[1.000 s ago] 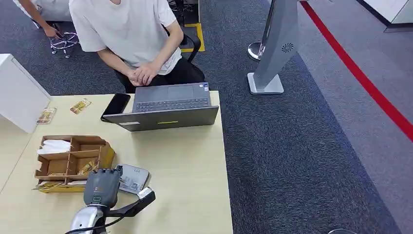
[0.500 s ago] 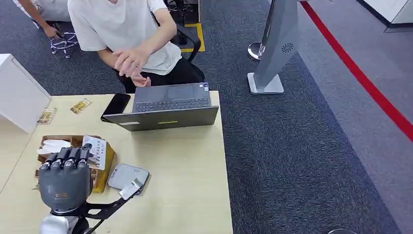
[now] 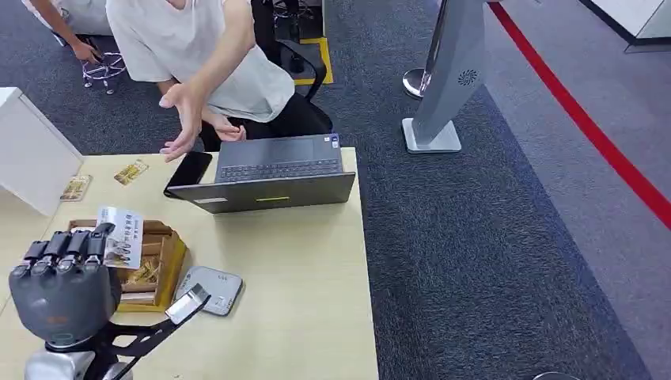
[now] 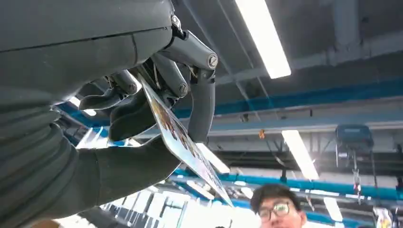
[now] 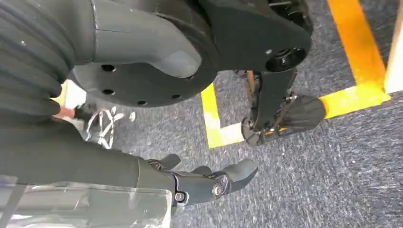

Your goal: Pass the card to the sensor for recognition and then transmit it.

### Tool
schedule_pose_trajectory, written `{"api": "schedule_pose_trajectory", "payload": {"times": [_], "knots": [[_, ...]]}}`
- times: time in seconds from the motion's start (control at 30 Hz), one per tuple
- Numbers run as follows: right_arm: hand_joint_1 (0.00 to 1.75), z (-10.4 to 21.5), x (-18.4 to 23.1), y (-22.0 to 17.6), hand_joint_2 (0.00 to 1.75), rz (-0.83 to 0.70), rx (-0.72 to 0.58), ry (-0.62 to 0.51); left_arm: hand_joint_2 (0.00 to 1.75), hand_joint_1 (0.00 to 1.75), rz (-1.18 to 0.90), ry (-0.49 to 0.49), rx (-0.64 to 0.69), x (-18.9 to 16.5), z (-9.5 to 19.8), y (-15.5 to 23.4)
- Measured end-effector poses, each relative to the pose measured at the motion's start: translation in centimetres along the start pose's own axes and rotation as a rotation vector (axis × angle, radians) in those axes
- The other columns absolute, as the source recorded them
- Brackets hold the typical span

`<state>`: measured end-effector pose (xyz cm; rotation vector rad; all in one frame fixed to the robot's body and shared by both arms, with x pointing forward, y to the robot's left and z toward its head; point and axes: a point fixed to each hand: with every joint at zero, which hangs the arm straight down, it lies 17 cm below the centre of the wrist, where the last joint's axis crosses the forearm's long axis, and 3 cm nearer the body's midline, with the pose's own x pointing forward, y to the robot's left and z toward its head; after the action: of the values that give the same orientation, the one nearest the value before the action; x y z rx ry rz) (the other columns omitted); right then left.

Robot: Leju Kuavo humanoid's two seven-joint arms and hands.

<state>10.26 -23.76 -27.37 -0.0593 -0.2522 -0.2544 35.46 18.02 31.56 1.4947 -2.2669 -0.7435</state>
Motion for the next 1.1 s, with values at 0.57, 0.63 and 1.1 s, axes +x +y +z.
{"api": "schedule_pose_trajectory", "payload": {"times": [0.57, 0.63, 1.1], "knots": [[0.0, -0.1, 2.3, 1.3, 1.75, 0.148, 0.014, -0.03, 1.75, 1.75, -0.285, 0.084, -0.065, -14.4, -7.7, -6.4], [0.0, -0.1, 2.6, 1.4, 1.75, 0.15, 0.016, -0.034, 1.75, 1.75, -0.305, 0.099, -0.09, -15.9, -8.0, -7.3], [0.0, 0.0, 3.4, 2.4, 1.75, 0.147, 0.036, -0.045, 1.75, 0.0, -0.356, 0.146, -0.227, -20.0, -8.1, -11.8]]}}
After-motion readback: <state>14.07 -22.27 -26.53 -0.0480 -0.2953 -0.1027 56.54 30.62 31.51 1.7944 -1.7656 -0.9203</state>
